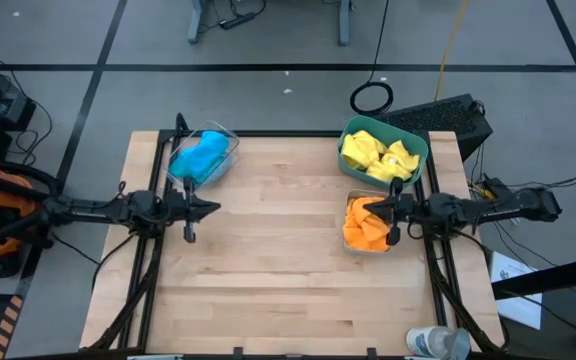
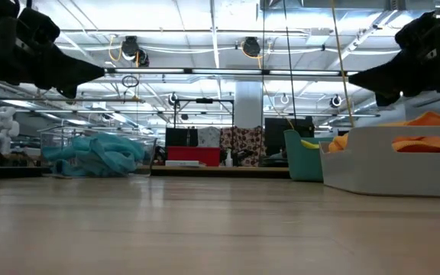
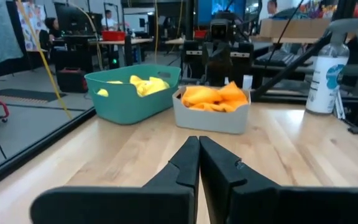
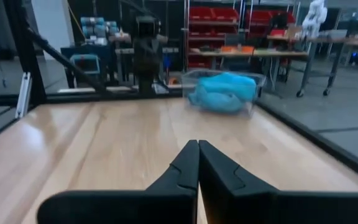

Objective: Sort microfiber towel by color & place in baskets
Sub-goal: Return to Home Position

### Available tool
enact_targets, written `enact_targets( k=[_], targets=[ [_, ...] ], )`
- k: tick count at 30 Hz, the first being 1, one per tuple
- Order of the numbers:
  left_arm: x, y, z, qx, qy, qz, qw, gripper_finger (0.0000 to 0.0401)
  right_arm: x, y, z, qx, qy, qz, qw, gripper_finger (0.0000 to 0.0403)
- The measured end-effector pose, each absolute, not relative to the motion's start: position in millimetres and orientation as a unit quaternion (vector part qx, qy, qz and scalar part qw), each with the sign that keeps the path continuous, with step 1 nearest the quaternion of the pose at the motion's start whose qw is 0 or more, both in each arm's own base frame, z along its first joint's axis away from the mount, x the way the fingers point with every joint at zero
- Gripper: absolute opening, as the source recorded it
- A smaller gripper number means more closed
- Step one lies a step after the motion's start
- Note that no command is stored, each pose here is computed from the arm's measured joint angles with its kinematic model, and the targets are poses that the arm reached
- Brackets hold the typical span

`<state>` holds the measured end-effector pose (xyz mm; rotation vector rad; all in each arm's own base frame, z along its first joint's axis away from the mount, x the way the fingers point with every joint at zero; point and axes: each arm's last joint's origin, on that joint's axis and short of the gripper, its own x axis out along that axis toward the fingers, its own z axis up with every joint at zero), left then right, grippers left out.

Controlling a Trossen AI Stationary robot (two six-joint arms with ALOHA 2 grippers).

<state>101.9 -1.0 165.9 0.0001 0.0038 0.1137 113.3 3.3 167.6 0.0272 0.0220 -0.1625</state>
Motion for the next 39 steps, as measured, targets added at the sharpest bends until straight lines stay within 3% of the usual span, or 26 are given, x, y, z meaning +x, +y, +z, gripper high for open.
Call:
enact_targets(
  k=[23,39],
  targets=[
    [97.1,-1.0,168.9,-0.003,-0.021,0.053,0.998,0.0017,95.9,4.4,178.3,-0.012,-0.056,-0.033,0.998,0.0000],
    [97.1,-1.0,168.9,0.000,-0.021,0.053,0.998,0.0018,96.4,4.7,172.5,-0.029,-0.026,-0.029,0.999,0.0000]
  ],
)
